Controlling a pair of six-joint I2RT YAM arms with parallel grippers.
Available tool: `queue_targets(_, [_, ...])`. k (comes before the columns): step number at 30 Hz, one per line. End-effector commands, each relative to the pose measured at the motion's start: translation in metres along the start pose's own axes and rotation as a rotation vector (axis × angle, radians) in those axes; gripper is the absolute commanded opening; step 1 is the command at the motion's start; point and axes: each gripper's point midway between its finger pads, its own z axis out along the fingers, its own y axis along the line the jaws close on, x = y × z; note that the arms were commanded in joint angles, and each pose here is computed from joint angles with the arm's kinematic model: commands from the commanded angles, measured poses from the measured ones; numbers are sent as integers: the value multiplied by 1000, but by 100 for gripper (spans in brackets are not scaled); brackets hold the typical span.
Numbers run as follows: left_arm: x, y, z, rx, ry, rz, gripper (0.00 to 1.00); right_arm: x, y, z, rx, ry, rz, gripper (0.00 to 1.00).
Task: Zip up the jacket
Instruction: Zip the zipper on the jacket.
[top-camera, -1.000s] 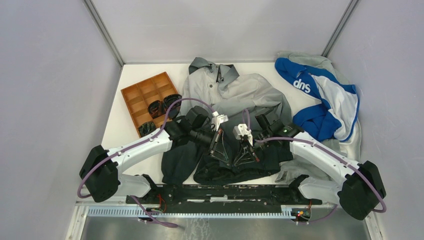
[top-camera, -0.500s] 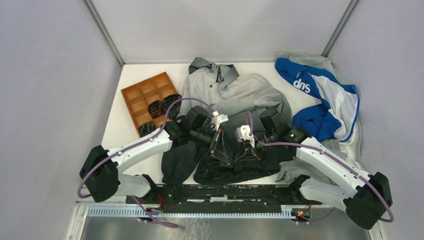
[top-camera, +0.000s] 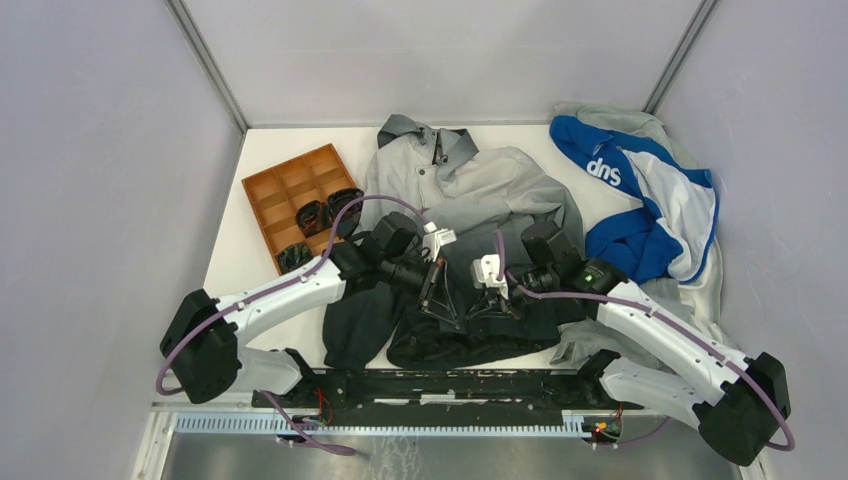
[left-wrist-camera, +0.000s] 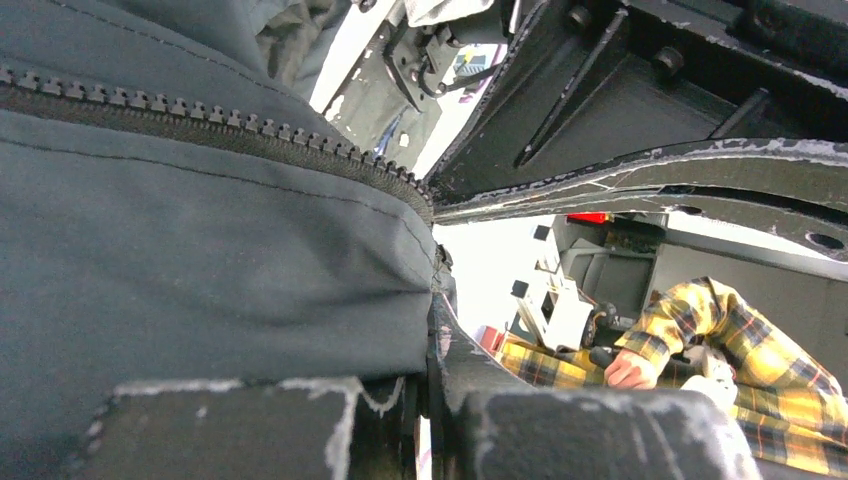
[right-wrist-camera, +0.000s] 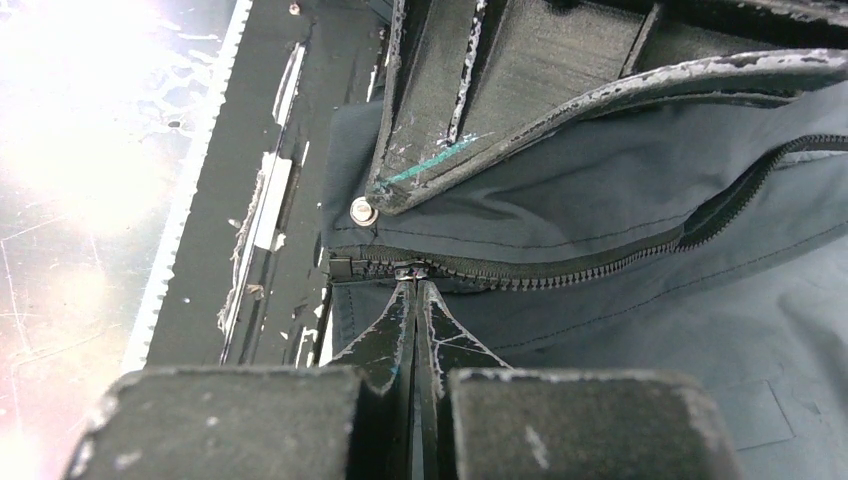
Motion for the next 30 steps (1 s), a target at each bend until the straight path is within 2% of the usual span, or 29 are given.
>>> queue_targets(1, [-2,-5,-3,-25,-2,41,10,-2,-14,-3,72,1,-54,0])
queue_targets(3, [-8,1,-6,-78,-40,40,22,0,-15,-3,80,6,-46,0])
queue_targets(4, [-11,3,-8,-108,-60,41,33,2,-15,-3,84,11,-41,0])
queue_targets(6, [-17,8,-15,-169,-111,45,48,4,-17,-3,95,19,-35,0])
queue_targets(10, [-25,14,-34,-266,-215,25,66,7,-20,-2,105,31,-18,0])
queue_targets(13, [-22,11,-45,-273,-277,-17,72,5,-19,0,102,17,-5,0])
queue_targets(17, [-8,2,-49,-200,-325,-180,81,3,-20,2,96,3,12,0])
queue_targets(24, [1,-19,-59,-107,-412,-319,83,0,-20,7,89,-16,33,0])
queue_targets(30, [11,-16,-34,-152,-435,-367,86,-2,-22,8,96,-18,22,0])
